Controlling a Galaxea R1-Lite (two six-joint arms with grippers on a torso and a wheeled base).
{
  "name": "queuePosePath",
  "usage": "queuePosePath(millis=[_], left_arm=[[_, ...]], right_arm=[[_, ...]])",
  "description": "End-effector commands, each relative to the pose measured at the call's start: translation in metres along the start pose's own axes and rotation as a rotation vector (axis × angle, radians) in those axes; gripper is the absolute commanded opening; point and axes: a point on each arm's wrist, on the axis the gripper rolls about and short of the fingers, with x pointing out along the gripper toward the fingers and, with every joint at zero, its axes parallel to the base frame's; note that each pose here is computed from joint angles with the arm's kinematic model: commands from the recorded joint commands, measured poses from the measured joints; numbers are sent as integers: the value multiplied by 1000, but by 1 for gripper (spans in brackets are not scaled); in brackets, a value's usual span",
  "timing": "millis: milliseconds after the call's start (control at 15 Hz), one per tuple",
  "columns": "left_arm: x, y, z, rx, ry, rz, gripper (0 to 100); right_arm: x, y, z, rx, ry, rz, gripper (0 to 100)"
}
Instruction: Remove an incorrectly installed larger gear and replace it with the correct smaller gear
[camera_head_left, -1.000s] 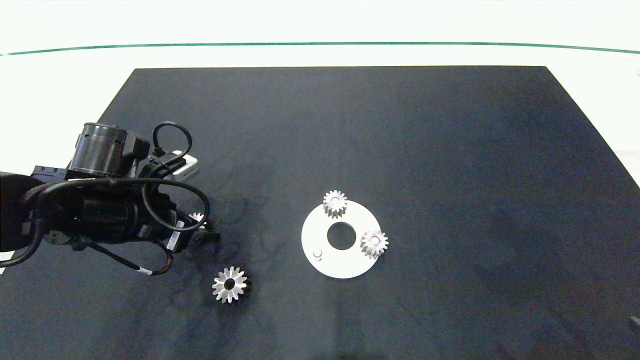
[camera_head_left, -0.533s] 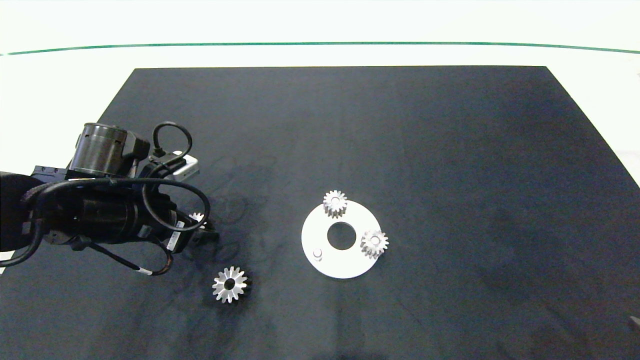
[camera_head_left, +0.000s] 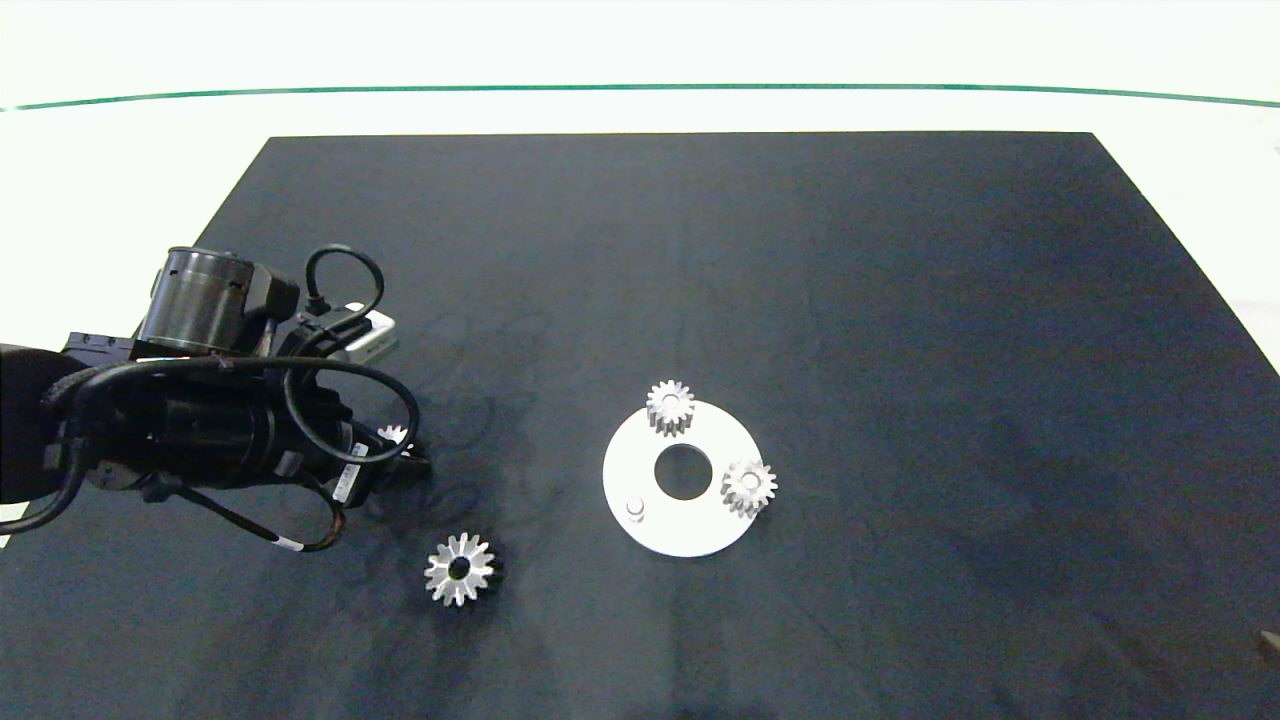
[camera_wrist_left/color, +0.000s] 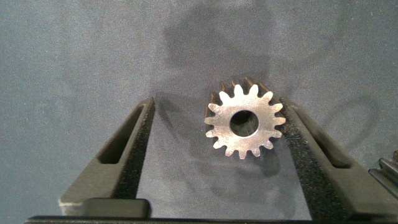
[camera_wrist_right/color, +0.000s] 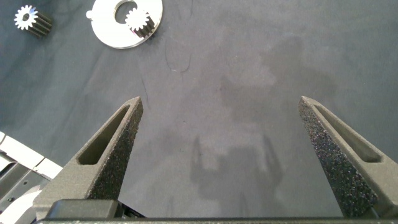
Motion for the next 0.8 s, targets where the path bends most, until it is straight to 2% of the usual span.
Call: queuePosePath(millis=[67,800], left_arm=[[1,0,-1,2,8,-1,71],[4,-2,-3,4,19,-6,48]], right_arm=[[0,0,0,-1,2,1,100],[0,0,0,-1,2,2,100]])
